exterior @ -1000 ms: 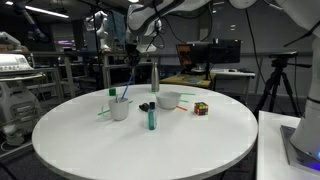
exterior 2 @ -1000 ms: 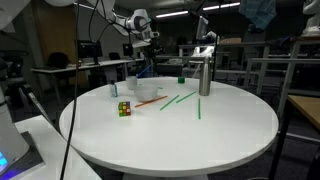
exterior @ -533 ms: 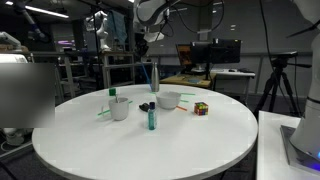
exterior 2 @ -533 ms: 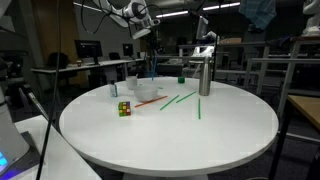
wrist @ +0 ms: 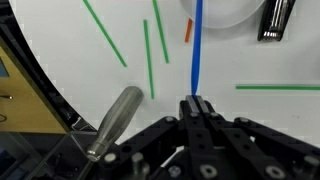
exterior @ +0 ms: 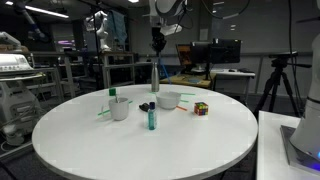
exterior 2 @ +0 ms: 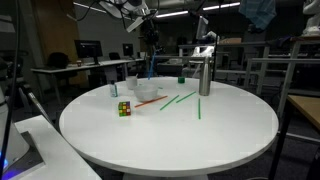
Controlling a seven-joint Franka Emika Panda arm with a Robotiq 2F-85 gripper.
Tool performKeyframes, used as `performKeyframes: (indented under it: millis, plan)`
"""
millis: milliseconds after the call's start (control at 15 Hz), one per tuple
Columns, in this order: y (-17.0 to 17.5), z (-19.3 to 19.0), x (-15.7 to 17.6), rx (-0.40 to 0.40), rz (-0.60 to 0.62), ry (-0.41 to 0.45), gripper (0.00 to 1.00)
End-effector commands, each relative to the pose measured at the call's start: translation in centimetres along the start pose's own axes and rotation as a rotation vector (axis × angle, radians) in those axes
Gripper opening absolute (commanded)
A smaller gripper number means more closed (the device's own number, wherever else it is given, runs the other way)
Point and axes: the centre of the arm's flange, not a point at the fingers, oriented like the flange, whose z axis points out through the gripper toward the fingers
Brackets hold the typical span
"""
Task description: Move the blue straw from the mug to the bowl
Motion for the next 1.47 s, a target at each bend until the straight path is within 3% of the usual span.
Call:
performKeyframes:
  millis: [0,467,867,1400]
  plan:
    - [1.0,-1.3,-4.1,0.033,0.072,-0.048,0.00]
    - [0.9,1.1,-4.8,0.130,0.091,-0.008,0.00]
    - [1.5,3.8,-4.6,0.126,0.072,0.039,0.00]
    - [1.5,7.5,-4.2,0.154,0.047,0.007,0.00]
